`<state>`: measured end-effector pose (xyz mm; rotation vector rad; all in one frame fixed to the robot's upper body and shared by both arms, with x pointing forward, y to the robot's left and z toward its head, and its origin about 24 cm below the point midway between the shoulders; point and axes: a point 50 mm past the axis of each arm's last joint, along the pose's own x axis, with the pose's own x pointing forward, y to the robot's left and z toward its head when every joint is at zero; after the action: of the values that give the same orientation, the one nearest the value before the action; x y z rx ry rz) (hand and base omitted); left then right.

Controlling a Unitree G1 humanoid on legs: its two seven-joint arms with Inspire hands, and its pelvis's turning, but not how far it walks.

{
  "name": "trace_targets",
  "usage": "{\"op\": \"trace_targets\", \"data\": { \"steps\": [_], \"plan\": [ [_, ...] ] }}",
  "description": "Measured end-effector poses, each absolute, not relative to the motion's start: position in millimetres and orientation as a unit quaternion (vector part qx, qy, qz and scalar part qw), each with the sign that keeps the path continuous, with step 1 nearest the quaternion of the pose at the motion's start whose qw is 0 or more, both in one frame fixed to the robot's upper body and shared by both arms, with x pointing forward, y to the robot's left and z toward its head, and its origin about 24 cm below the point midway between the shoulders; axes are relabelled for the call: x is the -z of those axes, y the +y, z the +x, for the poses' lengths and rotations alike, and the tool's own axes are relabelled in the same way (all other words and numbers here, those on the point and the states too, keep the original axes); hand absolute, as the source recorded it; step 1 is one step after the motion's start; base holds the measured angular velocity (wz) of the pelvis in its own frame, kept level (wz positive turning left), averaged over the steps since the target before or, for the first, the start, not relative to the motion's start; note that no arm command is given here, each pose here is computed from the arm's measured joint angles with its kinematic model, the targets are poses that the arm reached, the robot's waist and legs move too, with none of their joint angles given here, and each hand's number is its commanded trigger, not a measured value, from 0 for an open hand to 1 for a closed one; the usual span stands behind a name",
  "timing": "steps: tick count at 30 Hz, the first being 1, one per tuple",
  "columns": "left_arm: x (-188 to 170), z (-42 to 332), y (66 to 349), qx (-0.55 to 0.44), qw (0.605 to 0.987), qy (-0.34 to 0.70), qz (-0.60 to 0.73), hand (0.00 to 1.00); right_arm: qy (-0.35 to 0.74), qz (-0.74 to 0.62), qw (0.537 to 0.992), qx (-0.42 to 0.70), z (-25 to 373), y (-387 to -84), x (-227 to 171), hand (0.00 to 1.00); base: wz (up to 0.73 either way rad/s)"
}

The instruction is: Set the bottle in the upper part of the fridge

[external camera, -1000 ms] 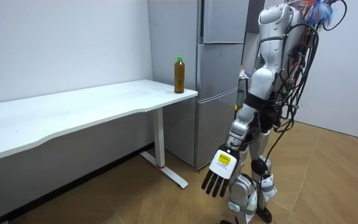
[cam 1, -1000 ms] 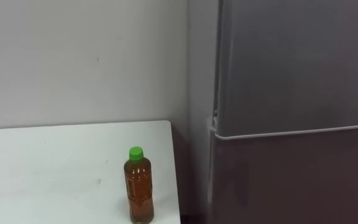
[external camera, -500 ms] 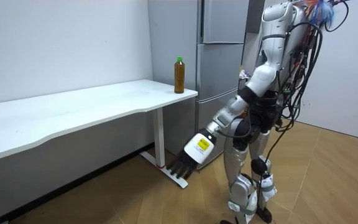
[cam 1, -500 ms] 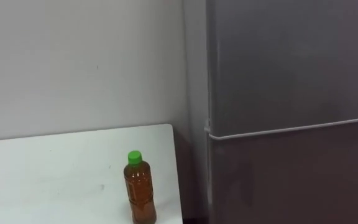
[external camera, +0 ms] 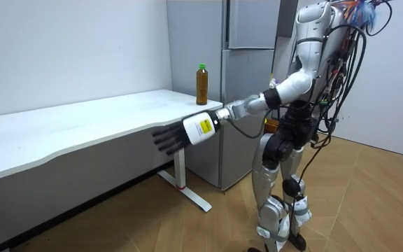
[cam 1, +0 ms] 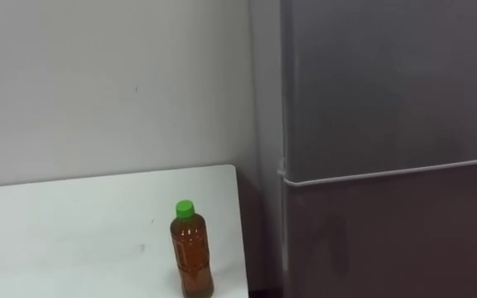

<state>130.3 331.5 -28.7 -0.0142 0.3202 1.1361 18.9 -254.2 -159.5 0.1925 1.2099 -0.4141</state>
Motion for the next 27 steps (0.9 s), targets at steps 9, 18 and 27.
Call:
{"op": "trace_targets", "data": {
  "steps": [9, 18, 27],
  "plan": [
    [-44, 156, 336, -0.546, 0.837, -0.022, -0.020, 0.00, 0.560, 0.086, 0.800, 0.197, 19, -253, 159, 0.00, 0.00],
    [-95, 189, 328, -0.505, 0.851, -0.136, -0.049, 0.00, 0.560, 0.084, 0.801, 0.195, 20, -252, 159, 0.00, 0.01],
    [-153, 203, 313, -0.452, 0.851, -0.258, -0.068, 0.00, 0.559, 0.091, 0.801, 0.193, 24, -248, 160, 0.00, -0.04]
  ]
}}
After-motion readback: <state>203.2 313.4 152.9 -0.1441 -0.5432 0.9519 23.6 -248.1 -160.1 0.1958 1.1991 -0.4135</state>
